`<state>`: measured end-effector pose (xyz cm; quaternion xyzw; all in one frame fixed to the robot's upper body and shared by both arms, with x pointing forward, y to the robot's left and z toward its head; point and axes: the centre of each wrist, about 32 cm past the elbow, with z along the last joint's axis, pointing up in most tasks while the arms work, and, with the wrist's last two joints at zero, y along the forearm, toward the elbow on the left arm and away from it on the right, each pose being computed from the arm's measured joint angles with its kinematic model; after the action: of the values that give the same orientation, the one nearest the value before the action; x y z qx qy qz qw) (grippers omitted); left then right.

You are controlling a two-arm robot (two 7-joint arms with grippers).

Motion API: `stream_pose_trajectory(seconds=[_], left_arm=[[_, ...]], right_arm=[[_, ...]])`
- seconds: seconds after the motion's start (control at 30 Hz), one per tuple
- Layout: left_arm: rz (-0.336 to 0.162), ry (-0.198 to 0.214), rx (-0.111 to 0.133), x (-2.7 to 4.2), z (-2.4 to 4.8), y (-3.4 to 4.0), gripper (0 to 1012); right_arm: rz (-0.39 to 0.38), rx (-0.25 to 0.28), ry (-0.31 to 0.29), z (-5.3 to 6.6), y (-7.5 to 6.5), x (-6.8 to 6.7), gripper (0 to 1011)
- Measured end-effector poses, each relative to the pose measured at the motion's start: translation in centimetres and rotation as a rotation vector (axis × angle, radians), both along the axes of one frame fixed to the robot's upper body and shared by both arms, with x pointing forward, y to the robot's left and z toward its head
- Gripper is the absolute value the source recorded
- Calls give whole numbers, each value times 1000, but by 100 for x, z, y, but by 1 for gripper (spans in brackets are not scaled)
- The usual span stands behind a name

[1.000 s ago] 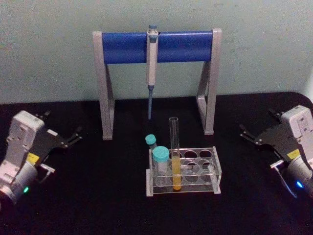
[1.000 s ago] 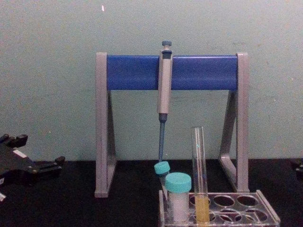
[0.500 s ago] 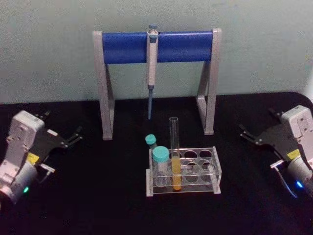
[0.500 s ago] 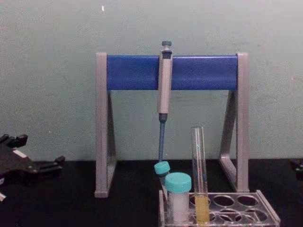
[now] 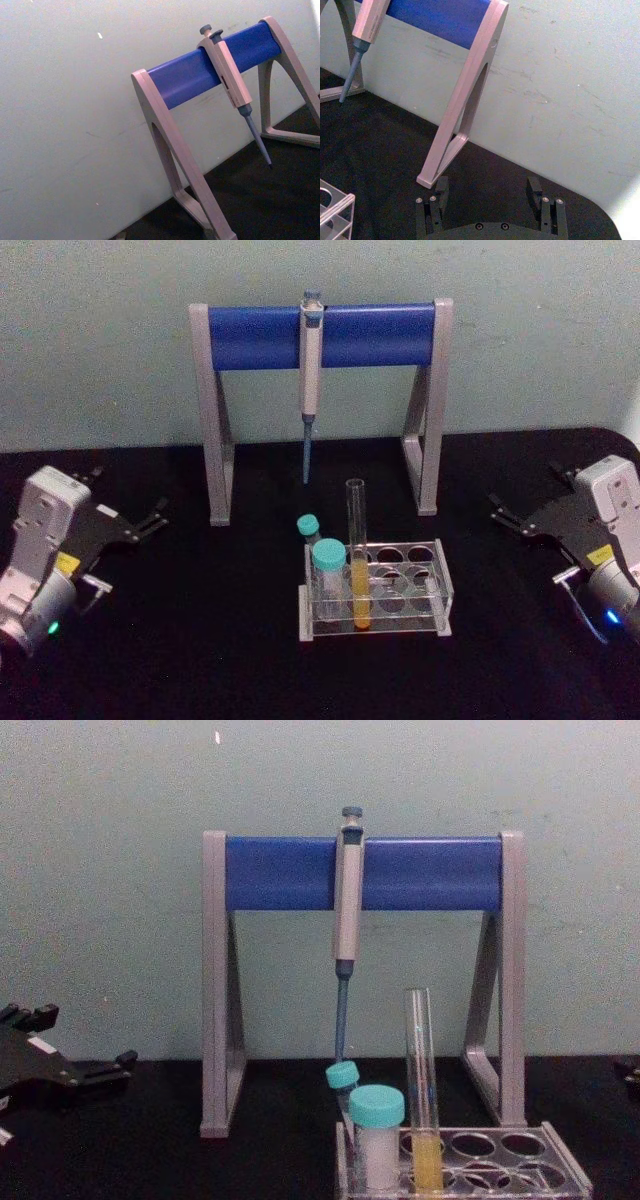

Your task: Pick up the test tube from the test tube rack, shake it, then place it back into the test tube rack.

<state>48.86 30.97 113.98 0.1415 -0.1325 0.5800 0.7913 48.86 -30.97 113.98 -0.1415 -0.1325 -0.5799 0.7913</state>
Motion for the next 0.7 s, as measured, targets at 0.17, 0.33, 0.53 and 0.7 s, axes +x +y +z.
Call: stream_pose_trajectory(seconds=[0.17, 0.33, 0.53, 0.7], left_arm=[[0, 0, 0, 0, 0, 0, 1001], [0, 0, 0, 0, 0, 0, 1001], [0, 0, 0, 0, 0, 0, 1001], [0, 0, 0, 0, 0, 0, 1001]], right_arm=[[7, 1, 12, 8, 2, -56, 1000], [29, 5, 22, 40, 27, -167, 1000], [75, 42, 38, 90, 86, -301, 1000], [144, 110, 64, 143, 180, -412, 1000]])
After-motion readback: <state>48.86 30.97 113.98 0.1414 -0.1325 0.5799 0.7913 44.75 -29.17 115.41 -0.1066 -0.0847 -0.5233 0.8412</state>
